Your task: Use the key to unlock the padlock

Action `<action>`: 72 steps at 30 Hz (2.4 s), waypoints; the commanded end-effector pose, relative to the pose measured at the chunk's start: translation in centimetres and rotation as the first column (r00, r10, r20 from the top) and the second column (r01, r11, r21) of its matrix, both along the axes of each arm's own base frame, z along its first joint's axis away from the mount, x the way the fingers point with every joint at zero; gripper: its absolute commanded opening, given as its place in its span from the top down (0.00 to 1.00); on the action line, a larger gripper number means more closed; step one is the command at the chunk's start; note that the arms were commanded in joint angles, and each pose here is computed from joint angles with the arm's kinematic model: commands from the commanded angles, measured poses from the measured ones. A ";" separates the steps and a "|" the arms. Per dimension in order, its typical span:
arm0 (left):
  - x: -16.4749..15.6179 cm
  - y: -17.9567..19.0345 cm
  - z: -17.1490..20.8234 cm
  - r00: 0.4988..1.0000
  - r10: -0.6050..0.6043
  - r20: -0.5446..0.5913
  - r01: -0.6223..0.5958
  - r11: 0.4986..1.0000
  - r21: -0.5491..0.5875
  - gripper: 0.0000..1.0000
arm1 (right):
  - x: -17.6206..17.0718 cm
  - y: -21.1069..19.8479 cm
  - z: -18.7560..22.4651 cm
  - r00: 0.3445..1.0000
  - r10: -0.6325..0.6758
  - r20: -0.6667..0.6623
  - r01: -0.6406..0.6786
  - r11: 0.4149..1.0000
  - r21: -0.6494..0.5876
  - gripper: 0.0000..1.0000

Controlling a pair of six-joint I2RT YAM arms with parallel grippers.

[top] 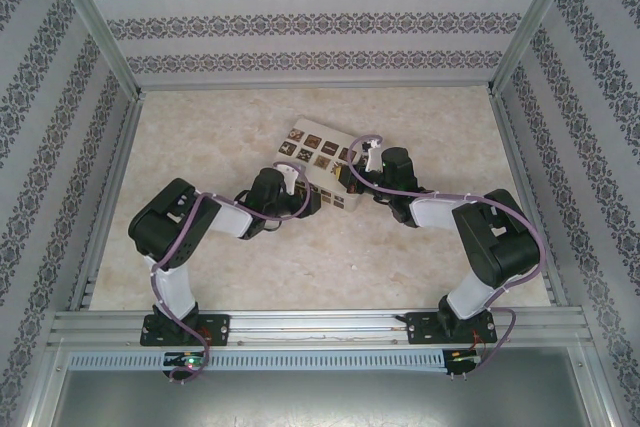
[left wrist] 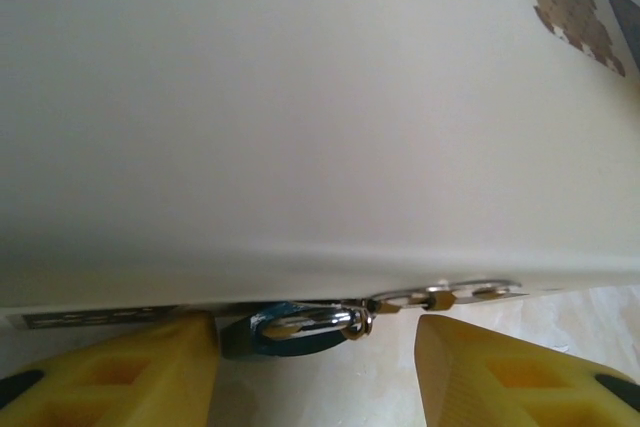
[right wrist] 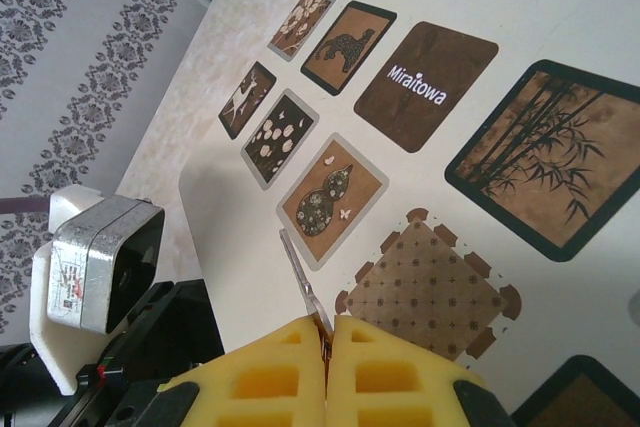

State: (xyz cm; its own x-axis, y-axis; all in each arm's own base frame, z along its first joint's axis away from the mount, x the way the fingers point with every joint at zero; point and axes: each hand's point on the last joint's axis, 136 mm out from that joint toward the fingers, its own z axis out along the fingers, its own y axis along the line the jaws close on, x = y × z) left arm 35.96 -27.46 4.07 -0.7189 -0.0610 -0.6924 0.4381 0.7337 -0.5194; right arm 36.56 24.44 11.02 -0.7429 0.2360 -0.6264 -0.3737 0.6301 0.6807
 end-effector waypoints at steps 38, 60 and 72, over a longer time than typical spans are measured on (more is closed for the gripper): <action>0.2 -1.5 1.1 1.000 -0.016 -0.007 0.016 1.000 -0.020 0.72 | -2.5 -1.4 0.7 1.000 0.003 -0.024 -0.004 0.999 -0.041 1.00; -2.8 -3.2 5.1 0.969 -0.041 -0.244 -0.011 0.978 -0.206 0.74 | -10.9 -1.5 0.1 0.973 0.203 0.111 -0.186 0.972 -0.145 1.00; -2.9 -4.0 5.4 0.942 -0.044 -0.333 -0.027 0.978 -0.207 0.75 | -14.7 -1.0 -3.6 0.937 0.304 0.171 -0.234 0.912 -0.338 1.00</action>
